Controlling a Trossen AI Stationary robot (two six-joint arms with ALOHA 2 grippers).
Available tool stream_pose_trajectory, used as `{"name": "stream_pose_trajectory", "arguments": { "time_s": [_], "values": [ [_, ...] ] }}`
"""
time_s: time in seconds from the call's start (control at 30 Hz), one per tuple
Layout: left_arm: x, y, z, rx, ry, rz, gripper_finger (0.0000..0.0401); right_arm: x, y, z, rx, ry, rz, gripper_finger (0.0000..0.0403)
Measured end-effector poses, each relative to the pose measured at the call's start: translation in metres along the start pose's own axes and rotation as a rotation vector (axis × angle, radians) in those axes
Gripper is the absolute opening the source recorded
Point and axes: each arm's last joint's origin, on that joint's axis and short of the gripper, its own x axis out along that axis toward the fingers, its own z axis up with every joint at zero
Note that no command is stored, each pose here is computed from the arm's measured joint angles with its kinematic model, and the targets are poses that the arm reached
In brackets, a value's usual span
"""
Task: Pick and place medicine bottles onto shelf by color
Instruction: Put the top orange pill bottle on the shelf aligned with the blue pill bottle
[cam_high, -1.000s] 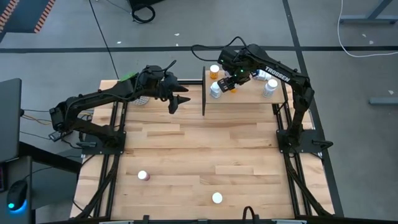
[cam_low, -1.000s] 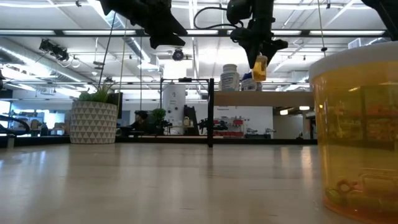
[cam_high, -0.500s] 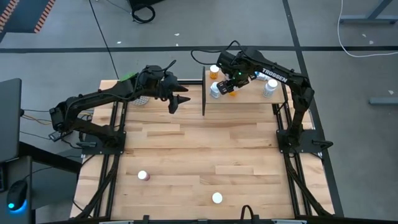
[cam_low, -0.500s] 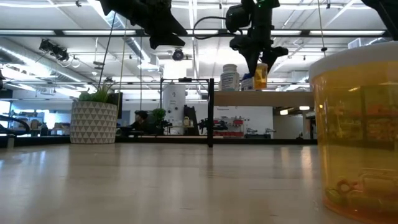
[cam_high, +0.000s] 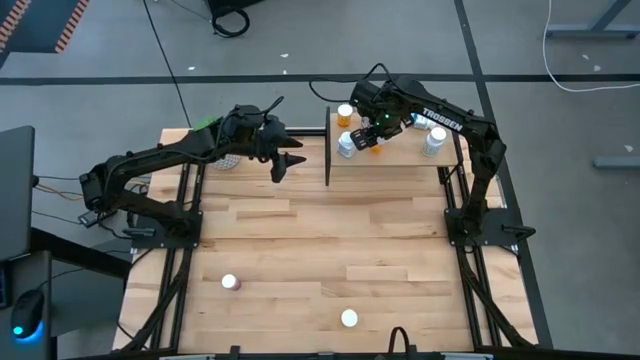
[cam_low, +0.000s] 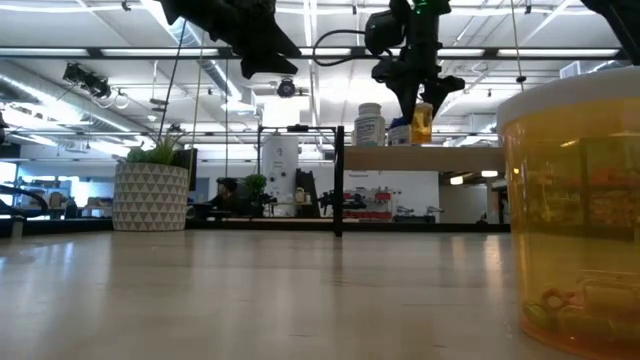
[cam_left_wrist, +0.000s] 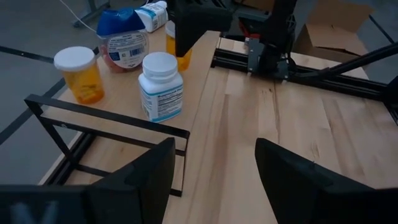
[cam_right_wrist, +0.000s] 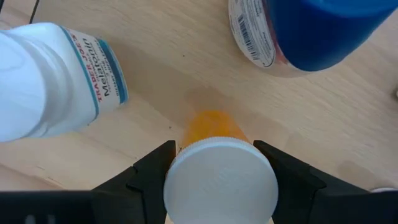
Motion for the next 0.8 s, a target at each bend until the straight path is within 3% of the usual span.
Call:
{"name": "stream_pose_trajectory", "arguments": {
  "time_s": [0.8],
  "values": [
    [0.0000,0.0002,0.0000,0.015,0.000,0.008,0.0229,0.0000,0.0004,-0.0001,0.117,0.007,0.011,0.0216]
  ]
}}
